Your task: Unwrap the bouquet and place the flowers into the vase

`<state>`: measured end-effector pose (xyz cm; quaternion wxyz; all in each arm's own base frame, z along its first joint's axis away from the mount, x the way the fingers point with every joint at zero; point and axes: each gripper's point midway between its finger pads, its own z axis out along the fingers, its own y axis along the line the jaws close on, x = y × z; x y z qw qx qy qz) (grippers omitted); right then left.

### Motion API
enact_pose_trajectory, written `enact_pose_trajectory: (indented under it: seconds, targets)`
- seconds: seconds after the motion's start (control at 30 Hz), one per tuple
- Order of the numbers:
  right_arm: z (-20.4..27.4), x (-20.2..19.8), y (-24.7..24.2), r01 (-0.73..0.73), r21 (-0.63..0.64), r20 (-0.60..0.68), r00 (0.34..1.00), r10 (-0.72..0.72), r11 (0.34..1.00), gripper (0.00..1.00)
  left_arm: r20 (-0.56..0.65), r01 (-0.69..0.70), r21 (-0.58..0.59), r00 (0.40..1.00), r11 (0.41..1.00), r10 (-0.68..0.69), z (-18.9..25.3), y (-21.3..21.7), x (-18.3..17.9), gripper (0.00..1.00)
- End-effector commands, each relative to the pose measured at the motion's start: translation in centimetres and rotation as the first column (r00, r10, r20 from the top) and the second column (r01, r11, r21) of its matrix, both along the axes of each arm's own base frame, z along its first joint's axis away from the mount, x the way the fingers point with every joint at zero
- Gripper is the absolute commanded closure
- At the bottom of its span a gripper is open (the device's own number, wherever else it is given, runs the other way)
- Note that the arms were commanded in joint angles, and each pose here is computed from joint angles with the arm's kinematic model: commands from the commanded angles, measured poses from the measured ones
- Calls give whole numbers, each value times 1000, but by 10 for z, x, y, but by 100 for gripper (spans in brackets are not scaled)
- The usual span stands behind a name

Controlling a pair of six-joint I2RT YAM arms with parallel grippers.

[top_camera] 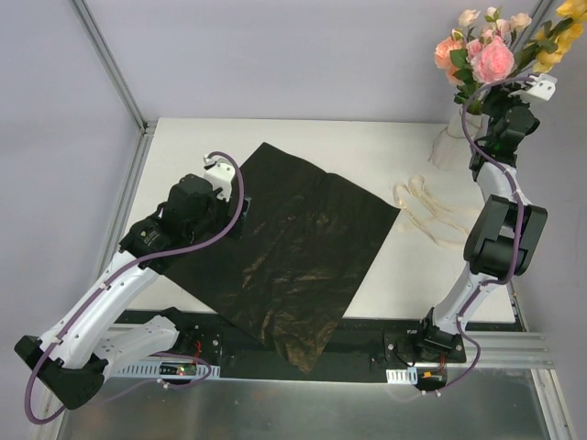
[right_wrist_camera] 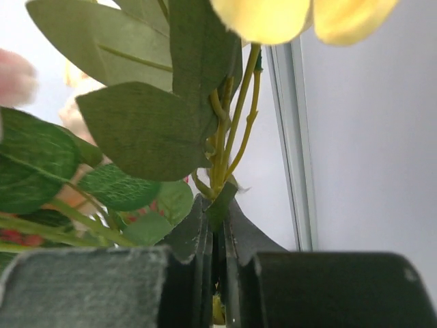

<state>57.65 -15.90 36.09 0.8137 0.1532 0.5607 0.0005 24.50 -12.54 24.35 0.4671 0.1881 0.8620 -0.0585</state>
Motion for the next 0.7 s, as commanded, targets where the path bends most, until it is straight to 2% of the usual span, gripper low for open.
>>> enact_pose_trajectory:
  seconds: [0.0,0.3,0.47,0.67]
  targets:
    - [-15,2,4,-20,-28,-54,998,19,999,100,41,10,-26,999,1000,-9,10,-2,0,1]
    - [-53,14,10,-76,-50,-204,977,65,996,97,42,15,-41,999,999,-14,10,-4,-1,1]
    - [-61,13,8,-65,-31,-218,974,56,997,83,49,15,-47,999,999,-13,13,-3,-2,1]
    - [-43,-4,7,-10,-5,-230,973,9,1000,66,61,5,-67,998,998,-1,16,-3,-2,1]
